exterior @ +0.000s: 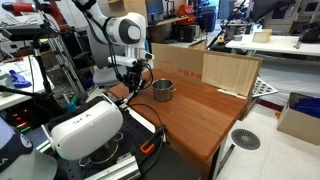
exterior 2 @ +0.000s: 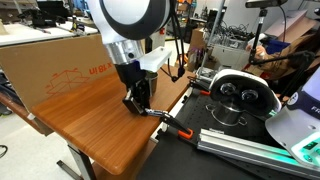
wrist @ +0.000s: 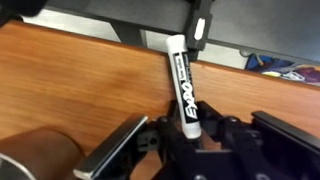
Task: Put the marker in the pot
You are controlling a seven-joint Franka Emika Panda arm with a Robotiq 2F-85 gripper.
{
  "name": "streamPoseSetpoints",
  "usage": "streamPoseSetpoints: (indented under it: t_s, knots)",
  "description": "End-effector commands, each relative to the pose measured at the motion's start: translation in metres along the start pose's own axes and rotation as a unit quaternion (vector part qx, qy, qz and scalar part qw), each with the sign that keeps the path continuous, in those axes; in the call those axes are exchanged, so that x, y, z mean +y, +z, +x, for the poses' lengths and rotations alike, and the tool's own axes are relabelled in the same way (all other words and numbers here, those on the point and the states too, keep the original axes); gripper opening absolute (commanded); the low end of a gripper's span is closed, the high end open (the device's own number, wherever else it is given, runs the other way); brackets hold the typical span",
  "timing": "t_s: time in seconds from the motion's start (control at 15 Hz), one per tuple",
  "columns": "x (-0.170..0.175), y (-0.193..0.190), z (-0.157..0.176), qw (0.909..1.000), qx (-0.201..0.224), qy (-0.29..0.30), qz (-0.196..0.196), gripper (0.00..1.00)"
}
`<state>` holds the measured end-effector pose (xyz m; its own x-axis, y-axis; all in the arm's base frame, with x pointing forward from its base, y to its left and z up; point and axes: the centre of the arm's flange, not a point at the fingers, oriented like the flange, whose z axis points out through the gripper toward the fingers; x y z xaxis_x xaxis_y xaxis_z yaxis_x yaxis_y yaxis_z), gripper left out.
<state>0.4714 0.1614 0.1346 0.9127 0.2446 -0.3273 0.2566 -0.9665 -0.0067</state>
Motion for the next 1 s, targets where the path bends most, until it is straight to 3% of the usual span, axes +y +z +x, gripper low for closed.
streamPoseSetpoints:
  t_s: [0.0, 0.13, 0.6, 0.93]
  knots:
    - [-0.002, -0.006, -0.002, 0.9999, 0.014, 0.001, 0.002, 0.06]
    - [0.0, -0.014, -0.006, 0.9998, 0.02, 0.0, 0.003, 0.03]
    - [-0.006, -0.041, -0.022, 0.9982, 0.058, -0.008, 0.009, 0.05]
    - [-0.005, -0.075, -0.051, 0.9938, 0.11, -0.001, 0.015, 0.05]
